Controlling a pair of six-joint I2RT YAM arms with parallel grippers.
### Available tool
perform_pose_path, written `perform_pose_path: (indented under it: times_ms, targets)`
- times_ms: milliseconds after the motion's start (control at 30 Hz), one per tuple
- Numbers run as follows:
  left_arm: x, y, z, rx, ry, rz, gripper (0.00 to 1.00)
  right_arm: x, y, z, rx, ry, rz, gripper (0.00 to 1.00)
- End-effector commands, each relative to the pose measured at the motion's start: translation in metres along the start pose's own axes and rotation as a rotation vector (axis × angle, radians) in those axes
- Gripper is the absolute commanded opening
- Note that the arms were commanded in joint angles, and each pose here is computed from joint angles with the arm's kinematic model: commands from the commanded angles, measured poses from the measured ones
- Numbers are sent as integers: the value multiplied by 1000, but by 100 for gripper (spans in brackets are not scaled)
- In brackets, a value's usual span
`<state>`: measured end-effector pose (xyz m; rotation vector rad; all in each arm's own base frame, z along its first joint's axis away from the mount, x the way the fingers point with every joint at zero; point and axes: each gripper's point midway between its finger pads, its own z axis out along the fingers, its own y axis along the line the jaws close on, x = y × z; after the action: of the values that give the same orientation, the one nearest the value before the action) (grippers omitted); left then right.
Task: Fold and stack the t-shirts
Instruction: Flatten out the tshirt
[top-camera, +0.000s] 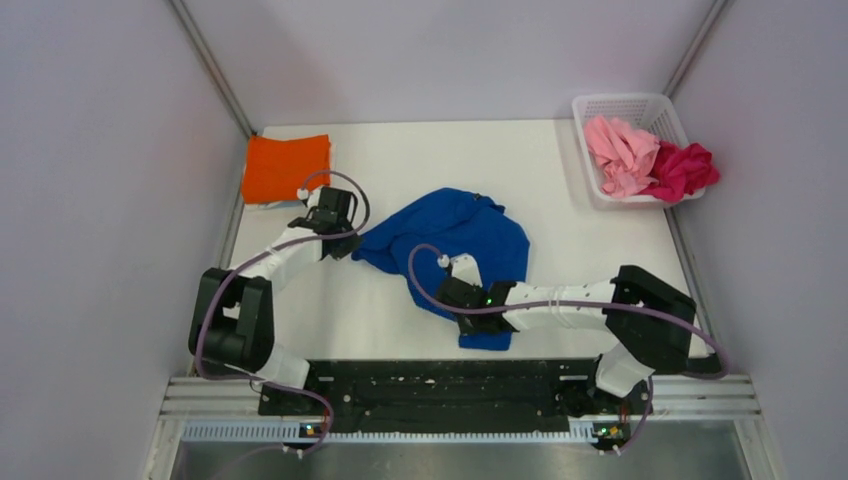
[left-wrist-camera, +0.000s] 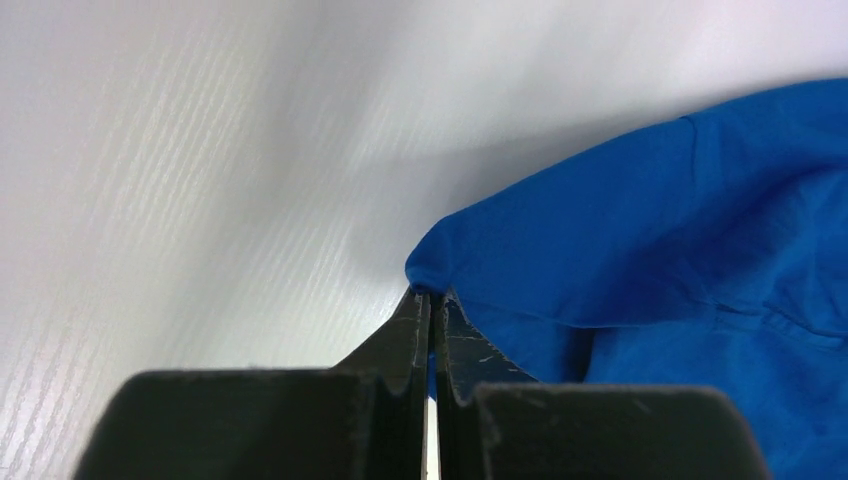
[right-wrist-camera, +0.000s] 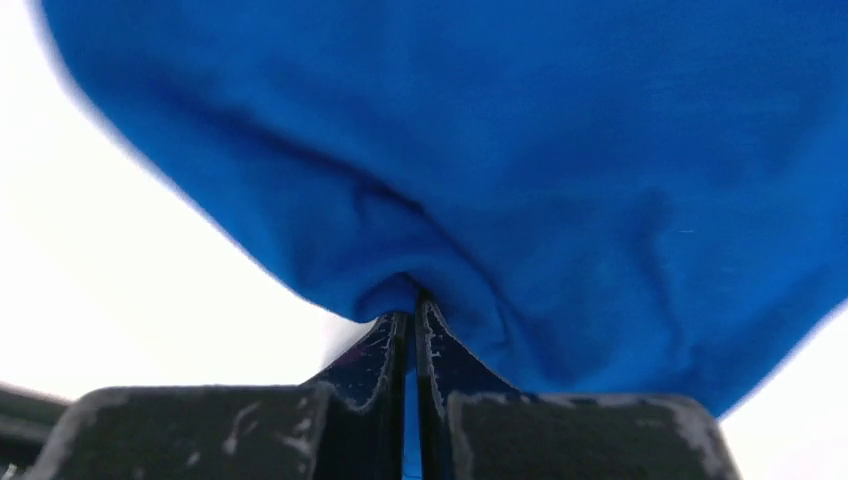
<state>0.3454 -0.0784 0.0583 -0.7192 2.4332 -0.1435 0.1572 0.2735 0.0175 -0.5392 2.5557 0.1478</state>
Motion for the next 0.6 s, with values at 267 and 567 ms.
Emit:
perform_pose_path:
  times_ms: [267,567]
  targets:
    - [-81,-35,-56,106,-231,-54,0,-147,-119,-70,222,-436,173,0]
    - [-184,-88,-231,495,-667,-86,0,-246,-147,-251,88,-918,-20,0]
